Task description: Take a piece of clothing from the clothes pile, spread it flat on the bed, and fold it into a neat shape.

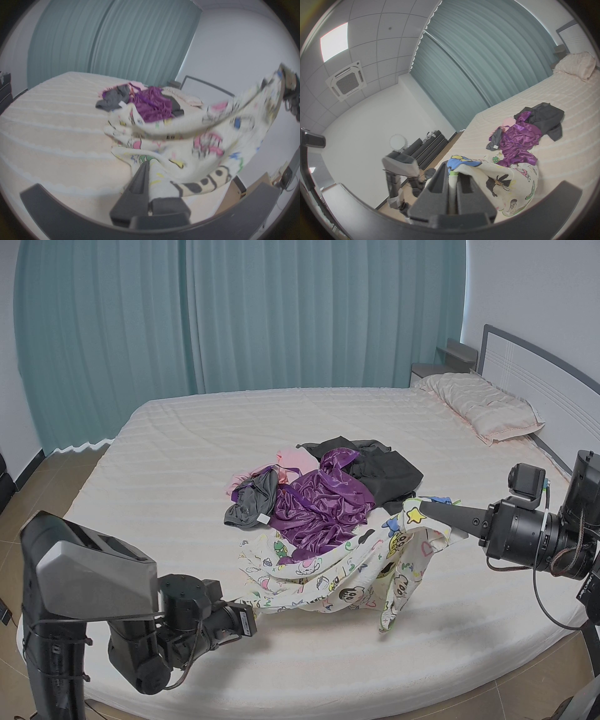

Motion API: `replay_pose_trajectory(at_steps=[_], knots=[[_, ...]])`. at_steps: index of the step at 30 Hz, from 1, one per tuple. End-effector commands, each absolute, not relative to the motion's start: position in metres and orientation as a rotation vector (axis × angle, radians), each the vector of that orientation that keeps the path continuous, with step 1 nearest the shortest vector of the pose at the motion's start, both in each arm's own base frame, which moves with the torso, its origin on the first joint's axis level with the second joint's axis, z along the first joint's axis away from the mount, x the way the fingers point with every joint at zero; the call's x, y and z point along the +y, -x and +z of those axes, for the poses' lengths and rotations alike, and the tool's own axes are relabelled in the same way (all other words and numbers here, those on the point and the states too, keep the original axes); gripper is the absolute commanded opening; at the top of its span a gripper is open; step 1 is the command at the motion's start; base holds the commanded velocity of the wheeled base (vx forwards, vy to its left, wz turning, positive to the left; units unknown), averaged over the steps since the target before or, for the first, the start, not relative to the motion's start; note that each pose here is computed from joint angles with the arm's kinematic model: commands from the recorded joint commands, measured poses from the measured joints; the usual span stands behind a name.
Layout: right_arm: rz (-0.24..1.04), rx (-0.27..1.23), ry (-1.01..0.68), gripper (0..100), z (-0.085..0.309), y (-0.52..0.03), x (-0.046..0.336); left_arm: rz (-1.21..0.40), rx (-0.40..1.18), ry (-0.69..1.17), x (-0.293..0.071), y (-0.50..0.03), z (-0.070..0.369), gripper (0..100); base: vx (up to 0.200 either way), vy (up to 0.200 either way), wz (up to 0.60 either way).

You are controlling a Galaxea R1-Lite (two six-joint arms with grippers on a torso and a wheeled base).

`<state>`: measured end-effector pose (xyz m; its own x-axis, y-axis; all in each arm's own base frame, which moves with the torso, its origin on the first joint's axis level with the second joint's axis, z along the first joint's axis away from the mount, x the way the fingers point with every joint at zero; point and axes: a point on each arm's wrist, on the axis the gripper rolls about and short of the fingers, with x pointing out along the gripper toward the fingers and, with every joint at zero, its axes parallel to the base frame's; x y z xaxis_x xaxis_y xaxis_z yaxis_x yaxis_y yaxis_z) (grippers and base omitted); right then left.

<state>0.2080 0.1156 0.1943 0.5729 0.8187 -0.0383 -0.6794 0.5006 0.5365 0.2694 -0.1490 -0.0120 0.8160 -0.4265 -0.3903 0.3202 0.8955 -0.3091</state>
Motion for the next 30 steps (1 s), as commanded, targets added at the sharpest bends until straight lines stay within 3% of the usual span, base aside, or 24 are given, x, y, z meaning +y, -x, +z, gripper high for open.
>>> replay_pose_trajectory(at_steps=[1,7,9,17,22,24,26,27,30], knots=[[0.754,0.332,-0.515,0,0.176,-0.233,0.11,-0.338,0.203,0.369,-0.128,-0.25,0.075,0,0.0,0.0,0.0],[0.649,0.241,-0.572,0,0.193,-0.25,0.117,-0.293,0.025,0.422,-0.123,-0.243,0.122,0,0.0,0.0,0.0],[0.638,0.159,-0.626,0,0.217,-0.25,0.123,-0.269,-0.063,0.452,-0.122,-0.244,0.153,0,0.0,0.0,0.0],[0.743,-0.059,-0.673,0,0.282,-0.217,0.129,-0.245,-0.252,0.529,-0.12,-0.237,0.241,0,0.0,0.0,0.0],[0.766,-0.073,-0.68,0,0.287,-0.205,0.124,-0.24,-0.246,0.529,-0.117,-0.233,0.241,0,0.0,0.0,0.0],[0.773,0.045,-0.679,0,0.258,-0.203,0.128,-0.227,-0.16,0.508,-0.116,-0.23,0.216,0,0.0,0.0,0.0],[0.773,0.055,-0.68,0,0.256,-0.202,0.129,-0.226,-0.145,0.506,-0.116,-0.23,0.212,0,0.0,0.0,0.0],[0.757,0.181,-0.703,0,0.229,-0.21,0.134,-0.206,-0.015,0.532,-0.117,-0.231,0.178,0,0.0,0.0,0.0],[0.73,0.268,-0.73,0,0.206,-0.221,0.141,-0.193,0.062,0.603,-0.122,-0.236,0.16,0,0.0,0.0,0.0]])
